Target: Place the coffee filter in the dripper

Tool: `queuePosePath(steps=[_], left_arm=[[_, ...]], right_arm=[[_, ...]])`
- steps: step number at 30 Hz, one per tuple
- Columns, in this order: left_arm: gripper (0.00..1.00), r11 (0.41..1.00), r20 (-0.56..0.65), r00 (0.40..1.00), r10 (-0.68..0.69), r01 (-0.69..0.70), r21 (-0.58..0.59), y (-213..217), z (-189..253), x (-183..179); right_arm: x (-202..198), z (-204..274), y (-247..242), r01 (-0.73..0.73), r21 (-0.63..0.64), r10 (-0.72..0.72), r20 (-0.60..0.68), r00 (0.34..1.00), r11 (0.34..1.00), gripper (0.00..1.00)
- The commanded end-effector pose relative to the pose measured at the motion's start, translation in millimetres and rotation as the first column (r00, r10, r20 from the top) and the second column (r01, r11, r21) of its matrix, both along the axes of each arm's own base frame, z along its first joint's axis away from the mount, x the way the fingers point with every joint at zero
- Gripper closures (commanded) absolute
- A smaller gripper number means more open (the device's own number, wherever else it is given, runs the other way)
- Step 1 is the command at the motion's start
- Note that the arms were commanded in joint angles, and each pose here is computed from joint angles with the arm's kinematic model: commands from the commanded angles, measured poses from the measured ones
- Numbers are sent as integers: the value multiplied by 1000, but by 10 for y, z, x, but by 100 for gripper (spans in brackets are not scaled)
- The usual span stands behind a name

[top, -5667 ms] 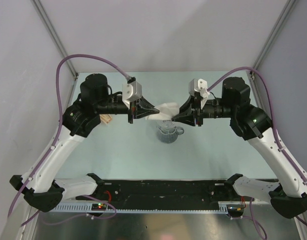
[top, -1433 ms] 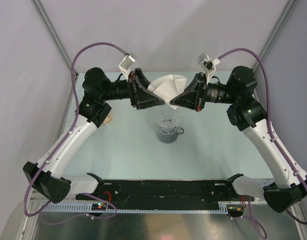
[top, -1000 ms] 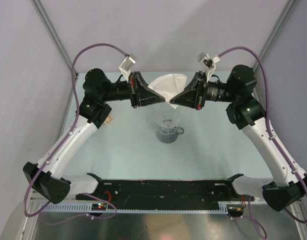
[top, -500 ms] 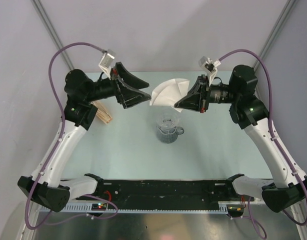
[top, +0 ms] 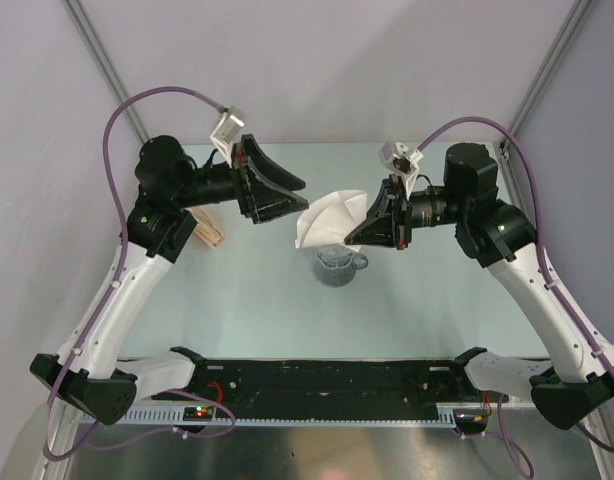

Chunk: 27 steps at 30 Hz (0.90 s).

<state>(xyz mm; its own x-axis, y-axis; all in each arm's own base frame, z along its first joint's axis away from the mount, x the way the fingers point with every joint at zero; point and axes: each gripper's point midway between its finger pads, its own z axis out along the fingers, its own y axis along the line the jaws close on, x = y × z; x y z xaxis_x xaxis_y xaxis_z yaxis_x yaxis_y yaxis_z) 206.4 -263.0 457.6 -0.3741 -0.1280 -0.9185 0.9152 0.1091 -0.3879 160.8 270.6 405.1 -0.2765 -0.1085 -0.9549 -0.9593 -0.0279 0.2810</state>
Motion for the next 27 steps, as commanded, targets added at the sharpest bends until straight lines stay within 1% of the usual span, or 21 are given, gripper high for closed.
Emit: queuePosePath(steps=[1, 6, 8, 12, 15, 16, 17, 21, 25, 27], left_arm=[[31, 998, 28, 998, -56, 55, 17, -68, -59, -146], [33, 997, 14, 998, -65, 64, 38, -106, -175, -191], [36, 997, 3, 998, -64, 64, 51, -132, -239, -200], [44, 995, -16, 998, -64, 65, 71, -166, -340, -195], [55, 993, -13, 996, -91, 91, 75, -185, -358, -244], [58, 991, -9, 994, -106, 106, 76, -197, -360, -271], [59, 989, 2, 992, -129, 128, 77, -215, -357, -323], [58, 979, 62, 980, -188, 182, 87, -271, -392, -474], [65, 977, 46, 980, -195, 190, 97, -296, -470, -470], [71, 978, 47, 980, -191, 186, 97, -293, -478, -471]], right_arm=[[-91, 143, -25, -4, 15, 3, 66, 998, 1000, 100], [-114, 158, -10, -13, 18, 12, 71, 997, 1000, 100], [-129, 166, 0, -19, 20, 18, 74, 997, 1000, 100], [-161, 175, 25, -38, 22, 37, 75, 997, 999, 100], [-135, 158, 47, -46, 18, 44, 90, 995, 999, 100], [-115, 155, 59, -46, 17, 45, 90, 995, 999, 100], [-102, 157, 68, -49, 16, 48, 89, 995, 999, 100], [-48, 131, 144, -93, 14, 93, 47, 995, 996, 100], [-25, 168, 172, -120, 20, 119, 16, 993, 993, 100], [-5, 177, 161, -116, 20, 116, 10, 993, 993, 100]])
